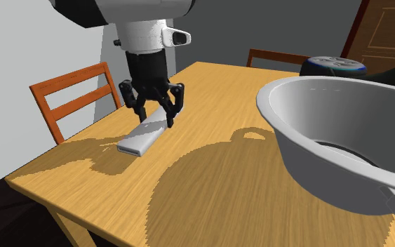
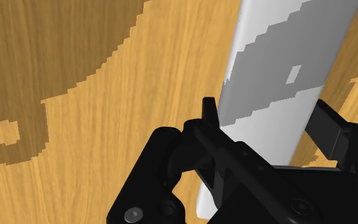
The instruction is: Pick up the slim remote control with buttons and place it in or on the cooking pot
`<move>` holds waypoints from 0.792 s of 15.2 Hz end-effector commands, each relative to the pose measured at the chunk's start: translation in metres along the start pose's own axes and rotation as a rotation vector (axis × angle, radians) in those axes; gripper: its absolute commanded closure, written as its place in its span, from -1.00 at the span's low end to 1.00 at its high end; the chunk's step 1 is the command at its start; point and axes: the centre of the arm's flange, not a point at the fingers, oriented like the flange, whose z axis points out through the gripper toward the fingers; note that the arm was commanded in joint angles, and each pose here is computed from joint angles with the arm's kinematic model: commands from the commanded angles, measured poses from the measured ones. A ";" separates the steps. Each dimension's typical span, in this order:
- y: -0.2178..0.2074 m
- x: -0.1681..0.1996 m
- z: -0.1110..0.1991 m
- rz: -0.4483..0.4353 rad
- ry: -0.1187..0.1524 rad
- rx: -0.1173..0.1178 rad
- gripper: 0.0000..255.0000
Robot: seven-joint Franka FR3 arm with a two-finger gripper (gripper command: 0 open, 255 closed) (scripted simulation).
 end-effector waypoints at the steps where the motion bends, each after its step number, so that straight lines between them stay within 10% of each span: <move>1: 0.000 -0.001 -0.012 0.000 0.000 0.000 1.00; 12: 0.001 0.000 -0.070 0.000 0.000 0.000 1.00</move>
